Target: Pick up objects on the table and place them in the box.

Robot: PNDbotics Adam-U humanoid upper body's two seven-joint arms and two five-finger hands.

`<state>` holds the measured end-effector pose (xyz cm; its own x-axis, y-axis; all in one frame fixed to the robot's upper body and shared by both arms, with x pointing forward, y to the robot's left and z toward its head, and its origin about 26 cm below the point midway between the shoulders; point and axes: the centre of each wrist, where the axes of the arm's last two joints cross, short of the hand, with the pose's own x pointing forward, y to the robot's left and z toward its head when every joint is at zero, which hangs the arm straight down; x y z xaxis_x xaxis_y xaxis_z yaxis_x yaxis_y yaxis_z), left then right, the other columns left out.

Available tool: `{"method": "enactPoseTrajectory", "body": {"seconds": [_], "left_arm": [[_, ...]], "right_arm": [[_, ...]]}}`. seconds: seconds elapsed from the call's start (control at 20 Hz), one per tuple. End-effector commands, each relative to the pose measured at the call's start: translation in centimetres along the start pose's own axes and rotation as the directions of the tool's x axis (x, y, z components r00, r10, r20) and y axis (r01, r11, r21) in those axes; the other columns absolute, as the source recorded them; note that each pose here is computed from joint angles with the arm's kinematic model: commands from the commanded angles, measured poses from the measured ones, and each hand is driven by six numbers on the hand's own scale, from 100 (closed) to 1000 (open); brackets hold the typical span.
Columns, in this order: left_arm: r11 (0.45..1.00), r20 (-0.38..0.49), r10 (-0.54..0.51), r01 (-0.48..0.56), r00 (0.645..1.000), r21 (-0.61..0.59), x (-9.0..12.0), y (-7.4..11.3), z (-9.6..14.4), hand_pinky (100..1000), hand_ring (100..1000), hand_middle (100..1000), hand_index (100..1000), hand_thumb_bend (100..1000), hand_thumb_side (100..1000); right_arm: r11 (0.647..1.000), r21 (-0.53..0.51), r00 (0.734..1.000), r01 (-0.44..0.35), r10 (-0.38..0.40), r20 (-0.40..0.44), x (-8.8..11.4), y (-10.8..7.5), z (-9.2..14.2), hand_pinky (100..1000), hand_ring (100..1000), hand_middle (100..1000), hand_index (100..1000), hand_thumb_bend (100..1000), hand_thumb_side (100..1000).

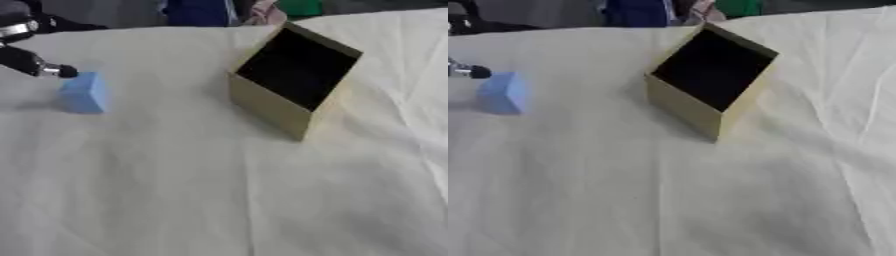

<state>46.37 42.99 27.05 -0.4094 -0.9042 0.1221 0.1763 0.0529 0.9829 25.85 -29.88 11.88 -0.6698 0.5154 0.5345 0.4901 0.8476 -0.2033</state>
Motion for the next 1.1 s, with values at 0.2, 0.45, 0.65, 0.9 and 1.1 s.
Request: {"method": "enactPoseTrajectory", "body": {"seconds": [0.2,0.45,0.65,0.9,1.1], "left_arm": [[0.883,0.288,-0.240,0.332,0.927,-0.332,0.6,0.9,-0.2,1000,1000,924,1000,663,598],[0.851,0.281,-0.253,0.352,0.926,-0.391,0.6,-0.1,-0.6,1000,998,929,1000,614,580],[0.845,0.276,-0.247,0.346,0.929,-0.408,0.4,-0.6,-0.6,1000,992,923,1000,604,580],[0.834,0.270,-0.249,0.348,0.930,-0.429,0.2,-1.0,-0.6,1000,989,922,1000,613,577],[0.814,0.252,-0.267,0.357,0.930,-0.457,-0.2,-1.1,-0.3,1000,988,921,1000,600,552]], "right_arm": [[1.000,0.003,1.000,0.009,-0.009,0.025,0.4,-0.1,-0.7,652,823,635,736,100,829],[1.000,0.001,1.000,0.010,-0.010,0.023,0.4,0.0,-0.7,652,825,635,736,100,829],[1.000,0.002,1.000,0.011,-0.011,0.022,0.4,0.0,-0.7,653,825,634,736,100,829],[1.000,0.002,1.000,0.010,-0.010,0.020,0.4,0.0,-0.7,653,826,634,736,100,828],[1.000,0.002,1.000,0.009,-0.009,0.019,0.4,0.0,-0.6,653,827,633,736,100,829]]}}
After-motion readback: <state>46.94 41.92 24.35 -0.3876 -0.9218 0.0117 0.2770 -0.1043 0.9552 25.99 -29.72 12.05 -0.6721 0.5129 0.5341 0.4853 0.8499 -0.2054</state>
